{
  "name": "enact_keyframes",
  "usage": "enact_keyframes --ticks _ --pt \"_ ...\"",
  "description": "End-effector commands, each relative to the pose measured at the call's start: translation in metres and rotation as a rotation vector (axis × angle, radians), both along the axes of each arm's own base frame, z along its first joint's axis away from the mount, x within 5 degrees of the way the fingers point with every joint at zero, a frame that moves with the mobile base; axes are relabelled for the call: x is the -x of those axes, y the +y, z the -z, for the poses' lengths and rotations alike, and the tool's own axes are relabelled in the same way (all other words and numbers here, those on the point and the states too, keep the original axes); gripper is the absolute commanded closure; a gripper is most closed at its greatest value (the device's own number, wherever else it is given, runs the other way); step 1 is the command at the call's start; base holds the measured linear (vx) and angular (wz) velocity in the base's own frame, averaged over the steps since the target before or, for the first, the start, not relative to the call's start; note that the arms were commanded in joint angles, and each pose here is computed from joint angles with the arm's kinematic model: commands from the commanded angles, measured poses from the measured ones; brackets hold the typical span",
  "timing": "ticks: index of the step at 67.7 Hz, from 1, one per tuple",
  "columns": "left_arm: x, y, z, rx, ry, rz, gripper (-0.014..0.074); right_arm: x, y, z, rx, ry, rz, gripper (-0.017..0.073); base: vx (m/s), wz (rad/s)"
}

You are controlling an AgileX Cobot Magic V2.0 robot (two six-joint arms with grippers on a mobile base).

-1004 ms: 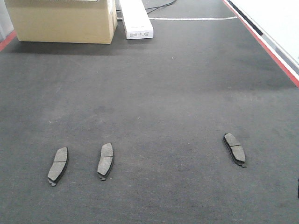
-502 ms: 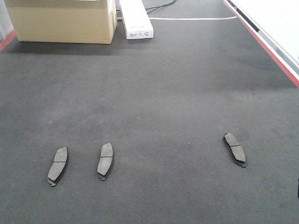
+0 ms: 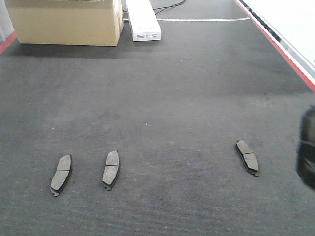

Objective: Move and align brake pads A on conveyor
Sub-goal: 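Lower the right gripper's pad onto the belt beside the other pad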

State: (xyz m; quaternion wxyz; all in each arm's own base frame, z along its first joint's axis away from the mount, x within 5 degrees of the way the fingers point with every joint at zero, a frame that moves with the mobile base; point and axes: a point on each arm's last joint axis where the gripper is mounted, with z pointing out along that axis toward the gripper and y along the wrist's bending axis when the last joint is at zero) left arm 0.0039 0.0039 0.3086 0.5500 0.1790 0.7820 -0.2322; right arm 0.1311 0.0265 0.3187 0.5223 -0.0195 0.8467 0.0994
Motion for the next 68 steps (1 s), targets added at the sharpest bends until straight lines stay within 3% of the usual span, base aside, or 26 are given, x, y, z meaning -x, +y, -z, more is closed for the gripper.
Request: enact_keyframes --ticks 1,10,17,28,56,68 --pt "-0.001 -0.001 -0.011 0.041 -0.051 0.012 0.0196 -0.028 0.006 -0.020 -0.037 -0.053 0.002 0.0554 0.00 0.00" --pt "-0.001 -0.001 -0.011 0.042 -0.052 0.012 0.0196 -0.074 0.030 -0.008 0.024 0.086 -0.090 0.0551 0.00 0.00" --pt "-0.001 -0.001 -0.011 0.042 -0.052 0.012 0.0196 -0.104 0.058 0.007 0.036 0.183 -0.157 0.0542 0.00 0.00" --pt "-0.001 -0.001 -0.011 0.042 -0.052 0.012 0.0196 -0.150 0.081 0.036 0.020 0.351 -0.136 0.0507 0.00 0.00" --pt "-0.001 -0.001 -0.011 0.042 -0.052 0.012 0.0196 -0.225 0.109 0.106 0.093 0.648 -0.129 0.0414 0.00 0.00" --pt "-0.001 -0.001 -0.011 0.042 -0.052 0.012 0.0196 -0.238 0.115 0.123 0.119 0.730 -0.135 0.0279 0.00 0.00"
